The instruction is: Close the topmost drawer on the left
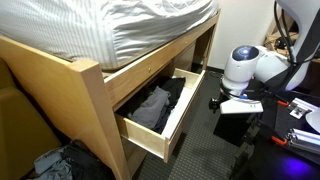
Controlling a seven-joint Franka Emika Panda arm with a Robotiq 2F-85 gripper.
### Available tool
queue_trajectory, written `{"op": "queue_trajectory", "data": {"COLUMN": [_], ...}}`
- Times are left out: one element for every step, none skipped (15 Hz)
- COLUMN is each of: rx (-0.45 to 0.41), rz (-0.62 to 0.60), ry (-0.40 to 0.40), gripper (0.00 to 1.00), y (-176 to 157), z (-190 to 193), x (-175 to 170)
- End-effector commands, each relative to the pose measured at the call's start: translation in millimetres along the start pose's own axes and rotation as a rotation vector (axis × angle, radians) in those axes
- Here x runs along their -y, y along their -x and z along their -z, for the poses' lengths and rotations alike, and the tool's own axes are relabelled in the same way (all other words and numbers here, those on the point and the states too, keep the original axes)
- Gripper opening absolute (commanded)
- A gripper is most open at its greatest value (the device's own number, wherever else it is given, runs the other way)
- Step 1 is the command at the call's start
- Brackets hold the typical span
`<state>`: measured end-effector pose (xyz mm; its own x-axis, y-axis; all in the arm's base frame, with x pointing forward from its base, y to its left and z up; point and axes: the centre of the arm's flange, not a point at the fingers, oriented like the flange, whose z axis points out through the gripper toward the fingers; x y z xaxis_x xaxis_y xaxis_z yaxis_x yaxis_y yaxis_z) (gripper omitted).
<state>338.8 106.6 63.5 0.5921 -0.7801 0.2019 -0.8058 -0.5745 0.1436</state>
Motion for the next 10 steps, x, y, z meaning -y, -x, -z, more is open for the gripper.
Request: {"op": "queue_trajectory", "data": {"rx": [-0.007,-0.034,-0.035,-0.035,-0.035,-0.035,-0.035,-0.065,-0.098,-0.155], "rz": [-0.074,-0.047,-0.048,-0.048,-0.047,-0.047,-0.047,-0.059,-0.080,-0.099], "ry": [-0.052,-0.028,-0.032,-0.032,-0.031,-0.031,-0.031,-0.045,-0.049,-0.036], "gripper": [1.00,1.00,1.00,1.00,1.00,1.00,1.00,1.00,1.00,1.00], "y": [-17.0,-11.9,-12.7,-12.6,-12.3,-12.2,-12.2,-11.4,-11.8,-13.8], "z": [-1.6,7.0,7.5,7.5,7.4,7.4,7.4,5.2,-10.5,-31.4], "x": [12.4,10.4,12.3,12.3,12.2,12.2,12.2,13.3,20.8,27.7]}}
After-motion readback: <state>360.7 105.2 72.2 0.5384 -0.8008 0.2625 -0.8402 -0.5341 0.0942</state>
